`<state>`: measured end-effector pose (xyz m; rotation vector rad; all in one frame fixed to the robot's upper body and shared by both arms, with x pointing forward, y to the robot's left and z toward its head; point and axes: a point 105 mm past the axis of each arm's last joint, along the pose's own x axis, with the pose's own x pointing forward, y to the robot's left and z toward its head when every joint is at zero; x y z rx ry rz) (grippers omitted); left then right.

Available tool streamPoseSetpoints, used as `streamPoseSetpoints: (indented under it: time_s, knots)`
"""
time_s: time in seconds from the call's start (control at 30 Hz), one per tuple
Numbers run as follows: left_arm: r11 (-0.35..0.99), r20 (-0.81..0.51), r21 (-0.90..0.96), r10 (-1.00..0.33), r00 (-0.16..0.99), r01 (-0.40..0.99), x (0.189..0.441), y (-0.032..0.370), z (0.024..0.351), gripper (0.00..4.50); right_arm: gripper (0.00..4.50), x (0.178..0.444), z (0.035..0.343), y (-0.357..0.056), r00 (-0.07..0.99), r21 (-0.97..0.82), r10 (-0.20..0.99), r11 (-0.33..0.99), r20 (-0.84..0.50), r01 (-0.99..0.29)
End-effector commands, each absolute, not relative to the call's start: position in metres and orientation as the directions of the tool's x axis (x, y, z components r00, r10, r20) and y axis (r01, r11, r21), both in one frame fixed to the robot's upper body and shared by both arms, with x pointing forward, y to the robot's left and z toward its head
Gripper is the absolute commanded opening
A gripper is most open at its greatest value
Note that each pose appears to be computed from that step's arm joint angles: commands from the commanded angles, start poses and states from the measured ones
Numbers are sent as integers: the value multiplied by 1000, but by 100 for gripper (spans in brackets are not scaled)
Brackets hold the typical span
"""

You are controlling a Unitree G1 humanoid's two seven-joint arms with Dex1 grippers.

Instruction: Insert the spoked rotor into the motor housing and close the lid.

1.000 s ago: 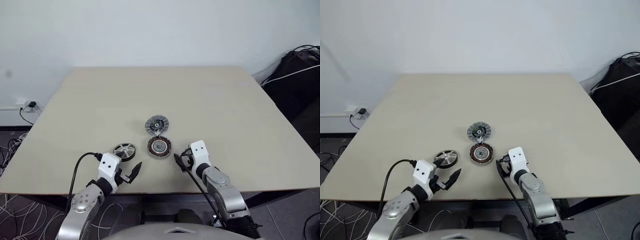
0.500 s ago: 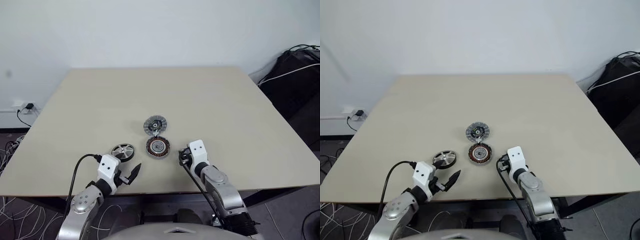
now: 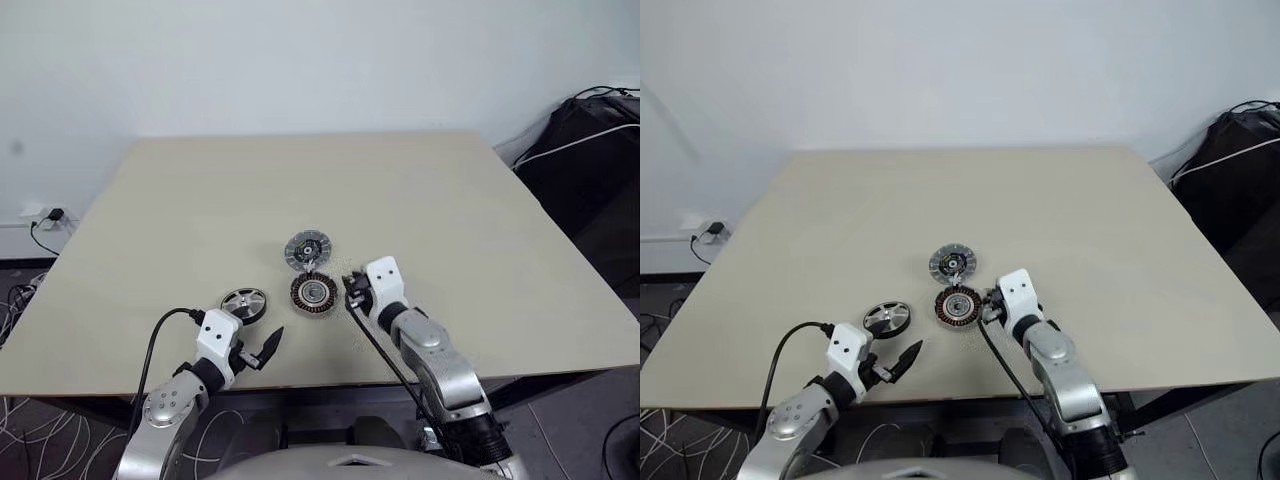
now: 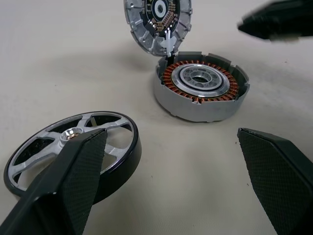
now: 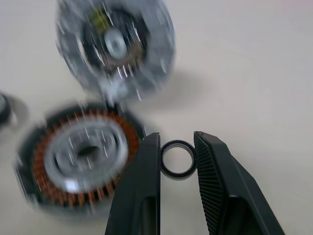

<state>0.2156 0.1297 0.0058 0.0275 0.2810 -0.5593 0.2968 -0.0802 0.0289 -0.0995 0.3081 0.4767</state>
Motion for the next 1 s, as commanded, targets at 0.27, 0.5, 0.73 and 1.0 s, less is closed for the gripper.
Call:
streamPoseSetpoints:
  time_s: [0.27, 0.5, 0.73, 1.0]
  knots:
    - [853, -208, -32, -516, 831, 521, 219, 124, 31, 450, 71, 302, 19, -37, 766, -46, 543, 805, -344, -591]
    - [857, -206, -36, -510, 835, 515, 218, 123, 35, 450, 71, 303, 11, -31, 743, -41, 559, 789, -369, -613]
    - [860, -205, -35, -505, 839, 509, 219, 123, 38, 450, 71, 301, 7, -25, 726, -29, 575, 776, -377, -630]
    - [860, -208, -33, -505, 838, 510, 219, 124, 37, 450, 207, 302, 5, -20, 718, -11, 585, 772, -377, -635]
